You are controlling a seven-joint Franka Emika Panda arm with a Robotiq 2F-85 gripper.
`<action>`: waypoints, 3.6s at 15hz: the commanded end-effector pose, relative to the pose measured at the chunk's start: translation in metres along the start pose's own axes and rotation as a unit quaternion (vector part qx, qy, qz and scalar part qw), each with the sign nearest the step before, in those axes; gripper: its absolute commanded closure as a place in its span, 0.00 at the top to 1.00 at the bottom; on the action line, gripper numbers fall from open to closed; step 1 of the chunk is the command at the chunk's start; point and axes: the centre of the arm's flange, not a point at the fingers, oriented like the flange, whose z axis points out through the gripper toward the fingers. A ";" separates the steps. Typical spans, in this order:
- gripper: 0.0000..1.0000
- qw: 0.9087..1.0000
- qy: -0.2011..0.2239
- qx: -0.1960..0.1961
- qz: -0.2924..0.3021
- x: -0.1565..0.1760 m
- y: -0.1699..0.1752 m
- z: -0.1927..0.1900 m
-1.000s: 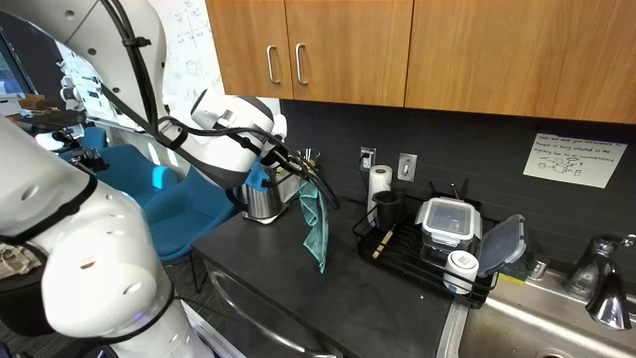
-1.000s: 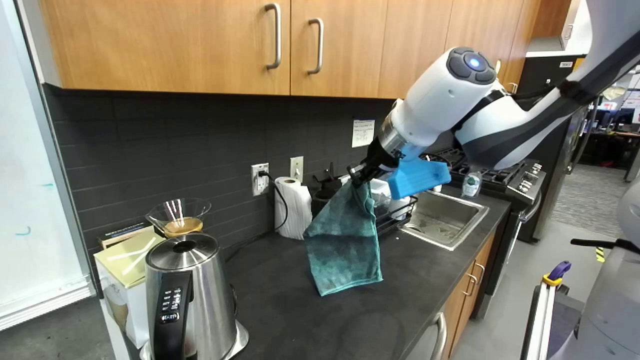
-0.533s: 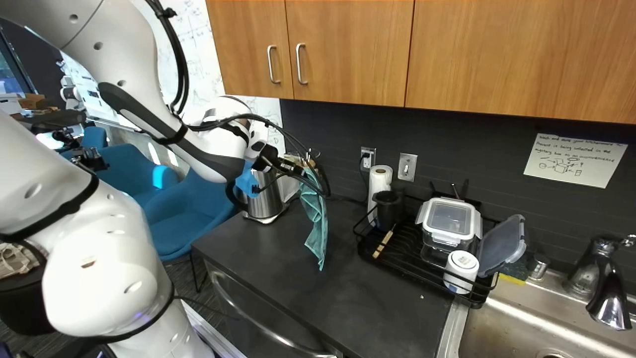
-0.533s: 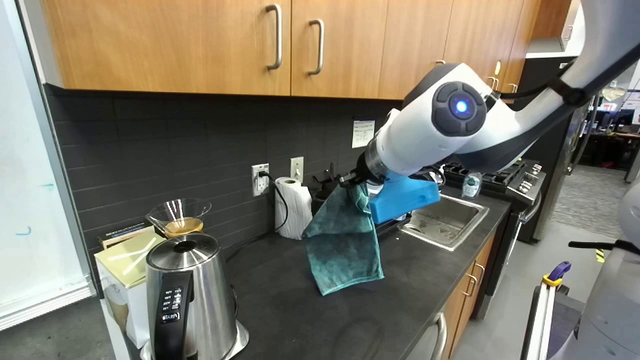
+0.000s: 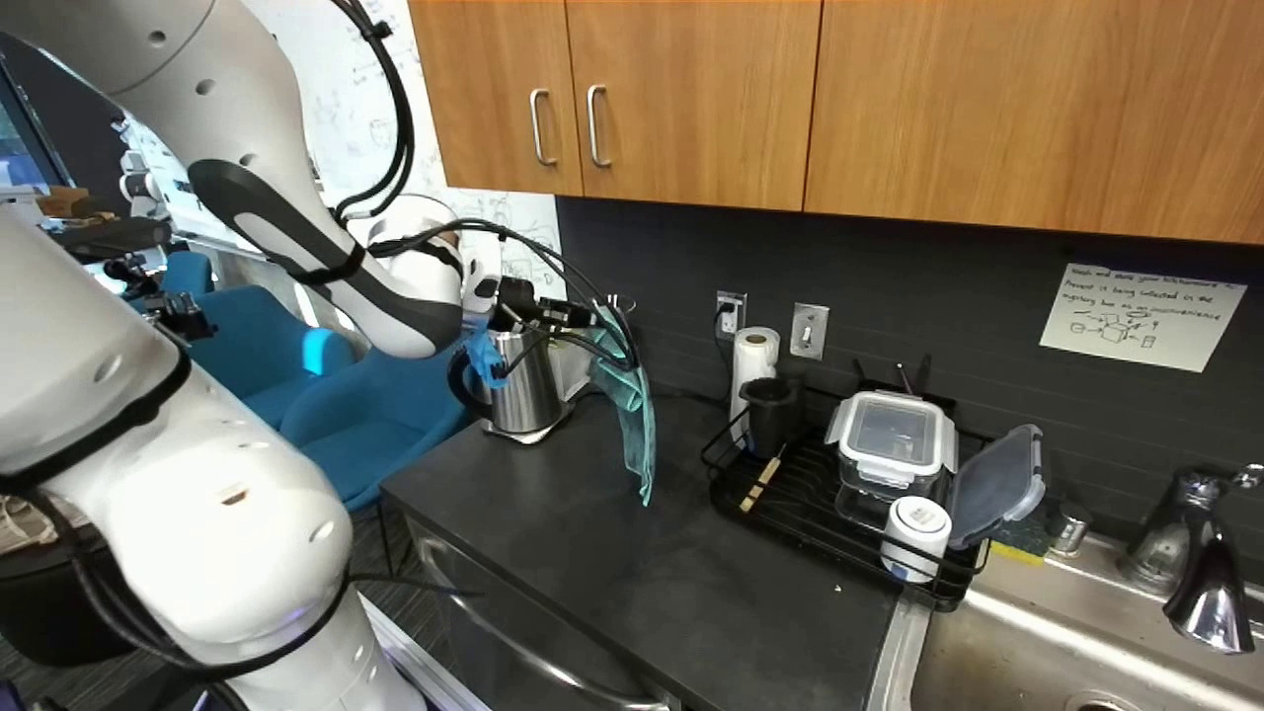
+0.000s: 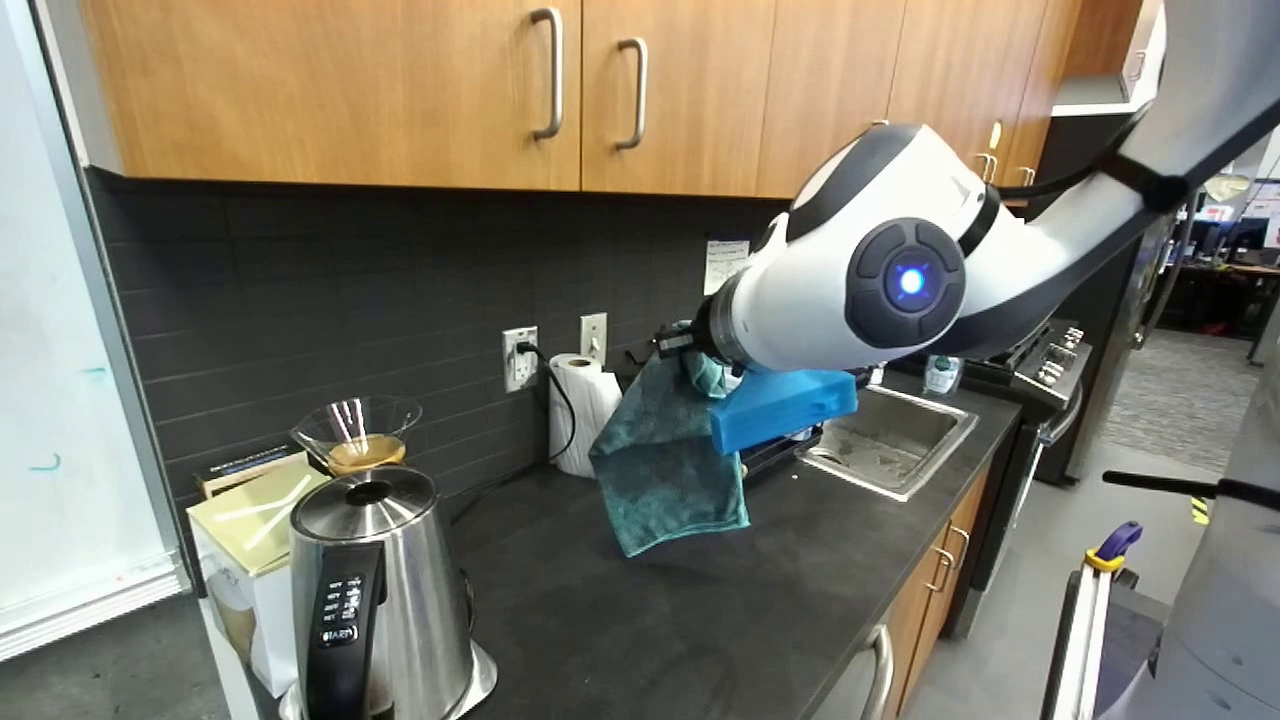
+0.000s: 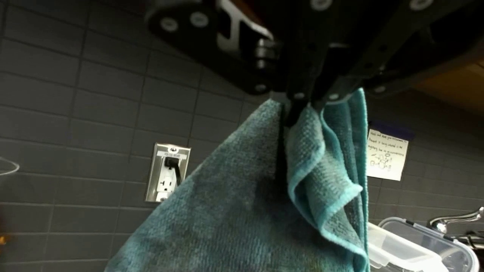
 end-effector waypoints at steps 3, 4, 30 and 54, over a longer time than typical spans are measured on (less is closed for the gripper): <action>0.04 1.000 0.007 0.000 -0.002 -0.002 -0.005 -0.003; 0.08 1.000 0.005 0.001 -0.001 -0.003 -0.005 -0.004; 0.99 0.979 -0.142 -0.049 -0.135 -0.056 -0.017 0.037; 1.00 0.905 -0.300 0.231 -0.195 -0.118 0.015 0.051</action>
